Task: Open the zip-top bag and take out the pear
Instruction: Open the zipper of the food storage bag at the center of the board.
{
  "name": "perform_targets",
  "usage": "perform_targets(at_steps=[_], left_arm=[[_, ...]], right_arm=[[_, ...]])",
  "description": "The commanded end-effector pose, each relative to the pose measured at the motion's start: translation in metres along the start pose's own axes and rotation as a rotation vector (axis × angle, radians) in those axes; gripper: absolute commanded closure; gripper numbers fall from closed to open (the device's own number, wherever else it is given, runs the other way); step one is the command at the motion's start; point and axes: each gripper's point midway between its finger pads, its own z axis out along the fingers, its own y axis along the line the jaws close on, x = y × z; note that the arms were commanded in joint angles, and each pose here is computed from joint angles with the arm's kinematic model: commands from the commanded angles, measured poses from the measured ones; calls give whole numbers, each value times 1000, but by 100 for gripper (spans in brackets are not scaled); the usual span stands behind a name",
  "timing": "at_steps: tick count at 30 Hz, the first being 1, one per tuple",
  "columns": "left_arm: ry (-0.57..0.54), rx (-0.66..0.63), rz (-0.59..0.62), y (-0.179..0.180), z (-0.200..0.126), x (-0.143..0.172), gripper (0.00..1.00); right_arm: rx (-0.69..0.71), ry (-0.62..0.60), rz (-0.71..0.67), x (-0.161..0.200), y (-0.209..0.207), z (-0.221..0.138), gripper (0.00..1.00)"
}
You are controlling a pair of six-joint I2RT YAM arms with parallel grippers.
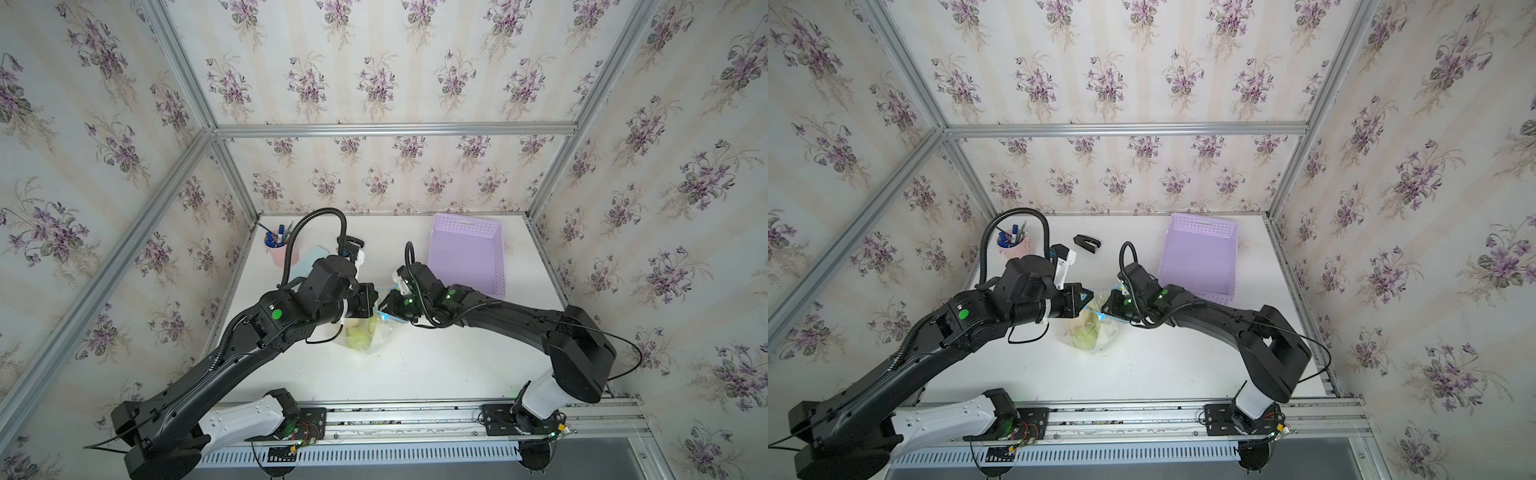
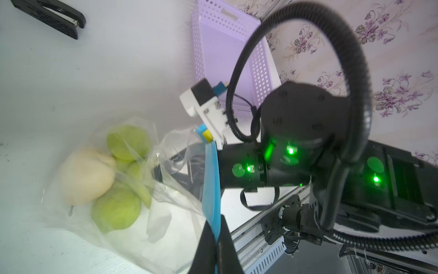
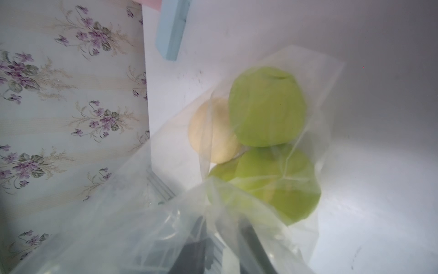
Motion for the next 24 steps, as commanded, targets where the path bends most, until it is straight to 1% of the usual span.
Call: perform_targets(at_steps=[1, 3, 6, 7, 8, 10, 12, 14, 17, 20, 24], left_arm=[[-73, 32, -85, -5, 6, -12, 100], [-72, 28, -113, -3, 15, -6, 100], [-111, -6, -119, 4, 16, -11, 100], [-117, -12, -112, 5, 16, -13, 100], [-113, -18, -108, 4, 19, -14, 100], [-91, -20, -104, 2, 25, -12, 100], [-76, -19, -107, 0, 29, -11, 100], [-76, -25, -115, 2, 32, -10, 100], [-76, -46, -104, 6, 35, -9, 100], [-68, -46, -102, 4, 39, -9, 100], [-78, -56, -110, 6, 44, -11, 100]], right_arm=[[268, 74, -35, -8, -63, 3, 74], [290, 76, -58, -20, -65, 1, 74], [292, 65, -93, -28, -66, -16, 72], [246, 67, -104, -28, -61, -23, 70], [169, 79, -115, -26, -50, -28, 69], [48, 109, -146, -22, -27, -36, 69], [-44, 145, -162, -15, -7, -43, 68], [-125, 178, -147, -8, 9, -49, 67], [-195, 185, -134, -4, 24, -59, 67], [-254, 227, -116, 4, 36, -67, 67], [-300, 251, -89, 14, 46, -74, 65]])
